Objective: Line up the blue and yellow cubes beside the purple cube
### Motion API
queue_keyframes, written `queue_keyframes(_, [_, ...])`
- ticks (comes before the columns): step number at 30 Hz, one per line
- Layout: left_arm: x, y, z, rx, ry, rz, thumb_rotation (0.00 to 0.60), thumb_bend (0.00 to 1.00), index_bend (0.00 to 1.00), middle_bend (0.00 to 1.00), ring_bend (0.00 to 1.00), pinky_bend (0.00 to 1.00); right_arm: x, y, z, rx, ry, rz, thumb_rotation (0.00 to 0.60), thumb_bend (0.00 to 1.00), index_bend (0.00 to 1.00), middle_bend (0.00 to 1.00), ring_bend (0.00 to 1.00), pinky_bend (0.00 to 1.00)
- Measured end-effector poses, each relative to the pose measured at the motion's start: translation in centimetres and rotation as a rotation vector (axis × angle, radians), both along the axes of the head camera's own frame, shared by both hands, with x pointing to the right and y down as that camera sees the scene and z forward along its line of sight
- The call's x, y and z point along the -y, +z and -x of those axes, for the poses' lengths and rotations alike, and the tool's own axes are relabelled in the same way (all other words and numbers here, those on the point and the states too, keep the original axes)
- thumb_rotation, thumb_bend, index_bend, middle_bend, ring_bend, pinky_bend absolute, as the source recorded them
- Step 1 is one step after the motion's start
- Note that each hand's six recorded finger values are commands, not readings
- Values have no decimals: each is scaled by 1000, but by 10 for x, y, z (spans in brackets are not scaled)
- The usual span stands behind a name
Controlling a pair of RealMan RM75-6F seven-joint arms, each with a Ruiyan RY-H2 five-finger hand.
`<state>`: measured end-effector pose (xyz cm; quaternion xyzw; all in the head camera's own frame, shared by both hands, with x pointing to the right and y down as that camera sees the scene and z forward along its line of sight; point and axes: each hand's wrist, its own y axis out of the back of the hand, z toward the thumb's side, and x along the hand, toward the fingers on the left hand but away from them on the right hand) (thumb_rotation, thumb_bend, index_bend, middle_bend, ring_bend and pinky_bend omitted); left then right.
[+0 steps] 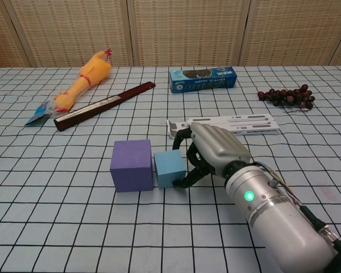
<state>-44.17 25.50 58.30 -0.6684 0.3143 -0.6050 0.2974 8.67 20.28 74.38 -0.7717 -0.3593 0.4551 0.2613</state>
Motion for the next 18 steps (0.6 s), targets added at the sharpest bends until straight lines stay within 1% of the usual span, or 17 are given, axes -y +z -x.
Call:
queue_keyframes(10, [-1, 1, -1, 2, 6, 7, 600, 453, 0, 0, 0, 278, 7, 7, 2, 2, 30, 20, 600, 0, 643, 906, 973, 987])
queue_keyframes(18, [-2, 4, -3, 2, 16, 18, 600, 453, 0, 0, 0, 280, 7, 8, 12, 22, 27, 28, 600, 0, 643, 906, 973, 987])
